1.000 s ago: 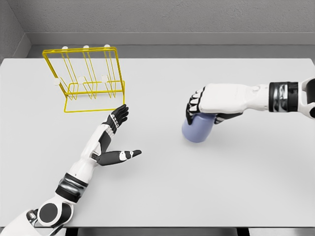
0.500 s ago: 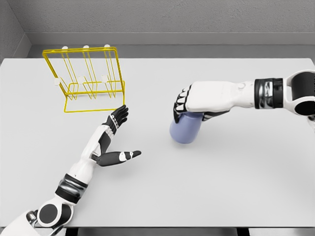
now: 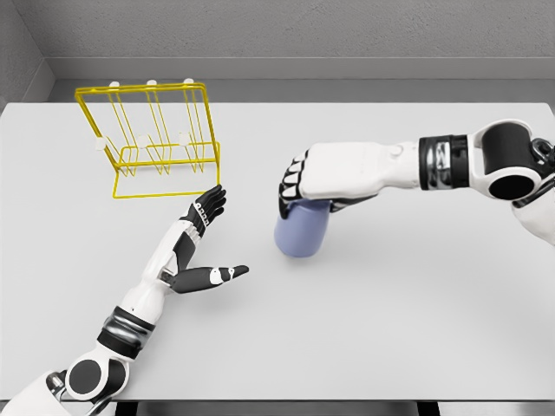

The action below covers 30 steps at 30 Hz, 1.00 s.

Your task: Place the cup on the cup holder with both arms

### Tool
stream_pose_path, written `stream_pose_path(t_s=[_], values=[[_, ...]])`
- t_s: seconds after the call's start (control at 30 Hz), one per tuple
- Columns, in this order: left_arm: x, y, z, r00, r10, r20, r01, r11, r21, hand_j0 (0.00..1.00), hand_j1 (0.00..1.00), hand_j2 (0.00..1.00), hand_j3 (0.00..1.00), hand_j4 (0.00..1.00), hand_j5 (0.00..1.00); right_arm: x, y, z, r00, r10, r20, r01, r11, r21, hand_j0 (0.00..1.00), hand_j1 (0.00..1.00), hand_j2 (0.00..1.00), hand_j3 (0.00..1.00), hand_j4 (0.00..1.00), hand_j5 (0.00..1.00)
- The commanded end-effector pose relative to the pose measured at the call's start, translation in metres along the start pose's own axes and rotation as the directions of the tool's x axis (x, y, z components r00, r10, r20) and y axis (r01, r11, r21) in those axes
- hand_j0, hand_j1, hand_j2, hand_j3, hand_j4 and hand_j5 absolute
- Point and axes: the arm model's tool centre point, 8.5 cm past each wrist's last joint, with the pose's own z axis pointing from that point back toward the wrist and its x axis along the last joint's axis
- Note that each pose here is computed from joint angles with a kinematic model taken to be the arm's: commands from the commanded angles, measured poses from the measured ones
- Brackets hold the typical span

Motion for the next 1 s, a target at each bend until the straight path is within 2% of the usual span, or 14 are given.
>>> stream_pose_path(t_s=[0.0,0.53,0.7,0.97], values=[[0.0,0.0,0.0,1.0,-0.002,0.001,0.002,1.0,-0.001,1.0,1.0,1.0,1.0,1.0,1.0,0.002,-0.001,-0.005,1.0,-0.006,0.013,0.006,1.0,-0.01,0.54,0.54,0.54,0.54,0.54,0.54],[0.0,0.0,0.0,1.0,-0.002,0.001,0.002,1.0,-0.001,1.0,1.0,1.0,1.0,1.0,1.0,0.01,0.007,-0.023,0.999,0.001,0.044,-0.002,1.0,0.013,0.54,0.54,0.54,0.54,0.54,0.54],[0.0,0.0,0.001,1.0,-0.001,0.001,0.001,1.0,-0.001,1.0,1.0,1.0,1.0,1.0,1.0,0.01,0.016,-0.026,0.999,0.012,0.035,-0.013,0.999,0.046,0.54,0.54,0.54,0.54,0.54,0.54],[0.0,0.0,0.001,1.0,-0.001,0.001,0.001,1.0,-0.001,1.0,1.0,1.0,1.0,1.0,1.0,0.009,0.021,-0.028,0.999,0.015,0.03,-0.017,0.998,0.064,0.55,0.55,0.55,0.55,0.55,0.55]])
